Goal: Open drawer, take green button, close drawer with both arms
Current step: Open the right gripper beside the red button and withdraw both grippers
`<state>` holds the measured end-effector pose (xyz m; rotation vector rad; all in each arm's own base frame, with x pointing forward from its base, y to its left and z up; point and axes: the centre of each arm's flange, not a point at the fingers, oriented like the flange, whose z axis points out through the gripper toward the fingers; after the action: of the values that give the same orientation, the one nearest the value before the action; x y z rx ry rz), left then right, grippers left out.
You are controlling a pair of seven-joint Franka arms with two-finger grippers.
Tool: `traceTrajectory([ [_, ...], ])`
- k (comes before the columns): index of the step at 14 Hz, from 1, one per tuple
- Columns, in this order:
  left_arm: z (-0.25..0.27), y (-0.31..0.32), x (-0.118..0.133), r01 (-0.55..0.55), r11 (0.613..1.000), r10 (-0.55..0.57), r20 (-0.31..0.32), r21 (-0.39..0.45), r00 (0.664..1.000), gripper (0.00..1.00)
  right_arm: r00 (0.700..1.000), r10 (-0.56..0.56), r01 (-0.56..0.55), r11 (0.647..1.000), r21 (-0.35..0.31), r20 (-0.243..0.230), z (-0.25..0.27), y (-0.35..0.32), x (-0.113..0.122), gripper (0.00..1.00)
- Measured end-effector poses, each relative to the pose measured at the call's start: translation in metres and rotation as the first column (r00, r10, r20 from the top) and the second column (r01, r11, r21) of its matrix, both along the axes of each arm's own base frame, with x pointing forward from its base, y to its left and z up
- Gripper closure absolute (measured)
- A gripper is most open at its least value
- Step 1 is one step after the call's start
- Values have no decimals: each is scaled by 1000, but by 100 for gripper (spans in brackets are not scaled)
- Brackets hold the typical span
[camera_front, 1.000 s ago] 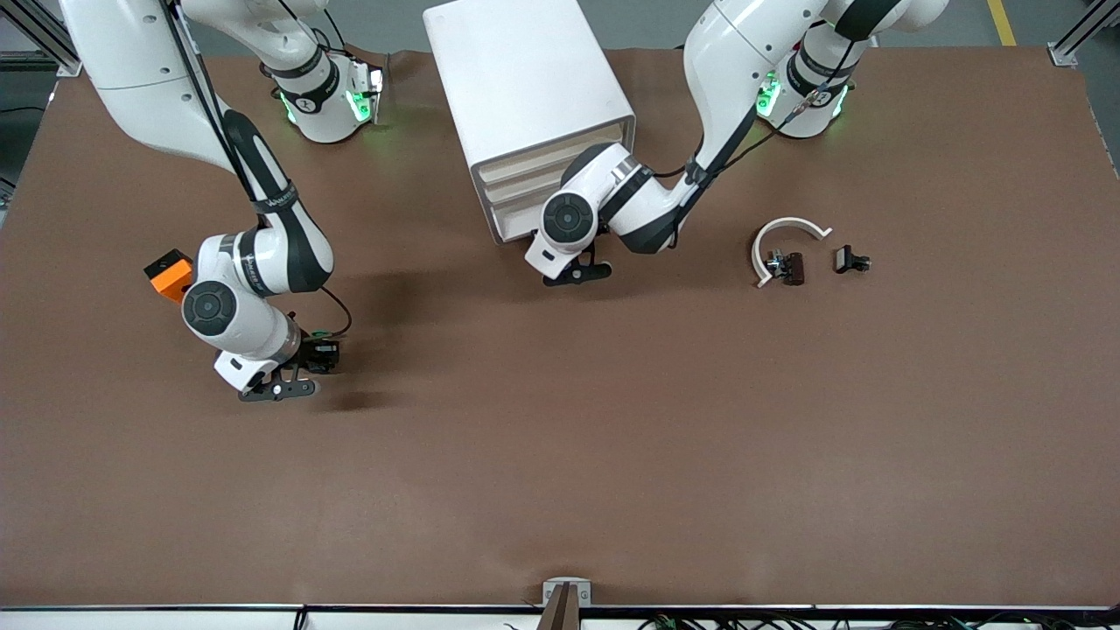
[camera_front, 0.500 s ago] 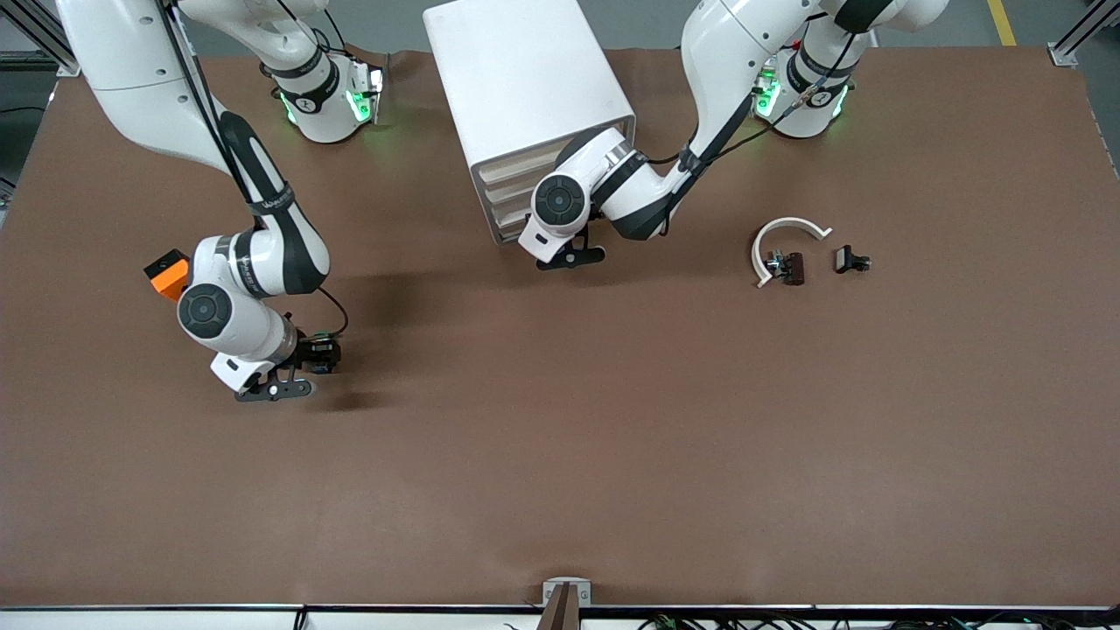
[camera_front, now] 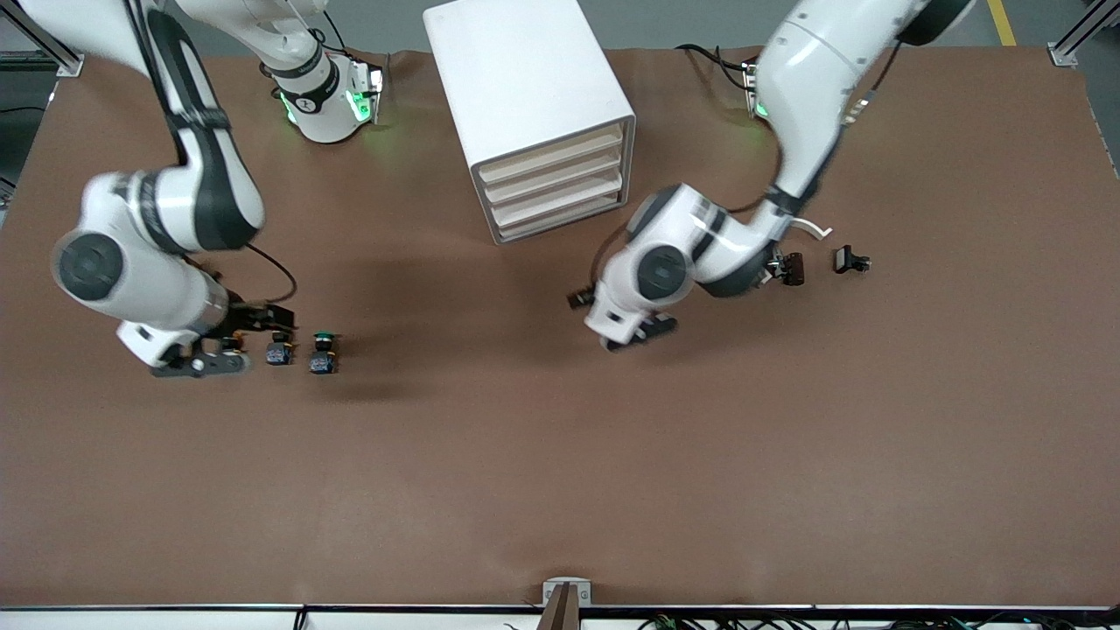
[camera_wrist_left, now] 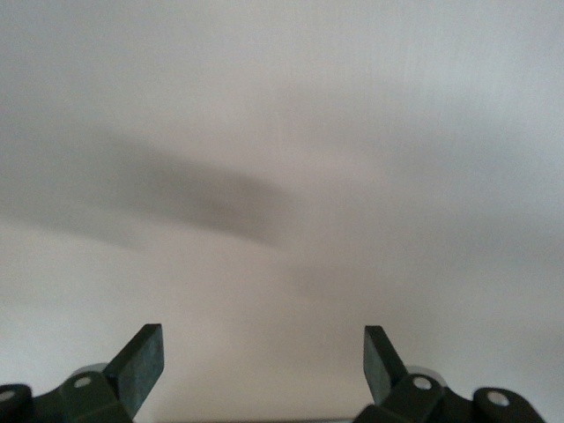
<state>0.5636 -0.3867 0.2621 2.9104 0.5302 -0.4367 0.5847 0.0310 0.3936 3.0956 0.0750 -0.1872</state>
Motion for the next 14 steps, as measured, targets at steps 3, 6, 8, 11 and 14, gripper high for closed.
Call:
traceTrajectory([
  [3, 47, 85, 71, -12, 1000, 8, 156, 24, 988, 0, 999, -31, 31, 1000, -3, -16, 82, -16, -14, 0],
  [6, 96, 142, 101, 13, 992, -51, 299, 127, 953, 0, 999, -45, 45, 999, -4, -10, 145, -21, -13, 0],
  [8, 131, 181, 113, -16, 988, -41, 357, 153, 933, 0, 999, -54, 54, 999, -4, -5, 172, -25, -14, 0],
  [11, 187, 245, 117, 2, 982, -78, 395, 188, 915, 0, 997, -75, 75, 997, -3, 11, 201, -36, -16, 0],
  [14, 248, 303, 101, 31, 970, -126, 391, 242, 912, 0, 997, -81, 81, 997, 0, 21, 222, -48, -19, 0],
])
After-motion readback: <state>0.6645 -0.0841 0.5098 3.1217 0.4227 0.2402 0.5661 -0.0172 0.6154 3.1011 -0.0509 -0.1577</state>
